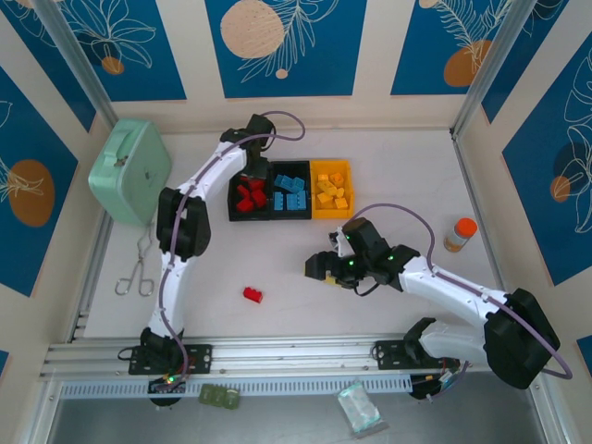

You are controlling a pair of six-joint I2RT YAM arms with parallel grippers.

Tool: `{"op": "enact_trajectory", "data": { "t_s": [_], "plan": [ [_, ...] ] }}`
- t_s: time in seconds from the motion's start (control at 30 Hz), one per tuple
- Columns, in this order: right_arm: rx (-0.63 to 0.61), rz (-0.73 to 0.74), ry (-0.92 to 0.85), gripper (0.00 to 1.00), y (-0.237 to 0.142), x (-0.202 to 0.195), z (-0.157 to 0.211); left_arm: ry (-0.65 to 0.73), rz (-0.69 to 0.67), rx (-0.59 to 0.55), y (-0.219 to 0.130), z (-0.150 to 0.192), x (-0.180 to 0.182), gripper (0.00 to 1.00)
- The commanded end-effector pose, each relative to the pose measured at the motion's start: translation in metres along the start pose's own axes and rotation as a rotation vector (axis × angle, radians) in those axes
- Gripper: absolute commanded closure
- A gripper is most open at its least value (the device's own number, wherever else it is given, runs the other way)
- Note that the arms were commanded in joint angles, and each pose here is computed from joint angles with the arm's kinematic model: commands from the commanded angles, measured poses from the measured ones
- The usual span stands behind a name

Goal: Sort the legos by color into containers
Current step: Place the lego in the container.

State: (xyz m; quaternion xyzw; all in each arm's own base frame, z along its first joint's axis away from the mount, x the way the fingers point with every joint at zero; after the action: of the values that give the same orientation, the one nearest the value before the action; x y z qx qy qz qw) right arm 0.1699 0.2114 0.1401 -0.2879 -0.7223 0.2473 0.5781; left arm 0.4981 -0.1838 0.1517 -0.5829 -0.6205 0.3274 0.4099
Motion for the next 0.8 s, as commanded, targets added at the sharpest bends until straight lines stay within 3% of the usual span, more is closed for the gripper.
{"op": "enact_trajectory", "data": {
  "t_s": [0.0,0.37,0.57,0.77],
  "plan": [
    [0.011,0.014,0.021,0.22,-0.003,-0.005,0.006,0.009,-0.051,0.004,-0.002,-0.005,0.012,0.5],
    [0.008,0.01,0.011,0.22,-0.006,-0.002,0.004,0.005,-0.031,0.003,-0.013,-0.005,0.011,0.37],
    [-0.002,0.005,-0.002,0.22,-0.009,0.001,0.002,0.015,0.026,-0.028,-0.052,0.001,0.005,0.37],
    [-0.015,0.008,-0.032,0.22,-0.014,0.005,0.0,0.016,0.144,-0.038,-0.092,0.029,0.002,0.37]
  ]
}}
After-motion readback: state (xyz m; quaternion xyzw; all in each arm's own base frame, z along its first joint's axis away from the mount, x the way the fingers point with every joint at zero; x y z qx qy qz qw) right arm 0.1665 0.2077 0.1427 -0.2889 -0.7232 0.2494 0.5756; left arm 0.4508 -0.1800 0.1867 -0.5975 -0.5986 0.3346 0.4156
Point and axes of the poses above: each hand's point on the last joint's axis, 136 mm out from that joint toward the fingers, its own y axis out along the fingers, its own x axis along the line the jaws close on, z = x × y, the point moved 5 cm from there along -y, back along the fingers, and after that the axes turned 6 degrees about -y, right-handed, at the moved point
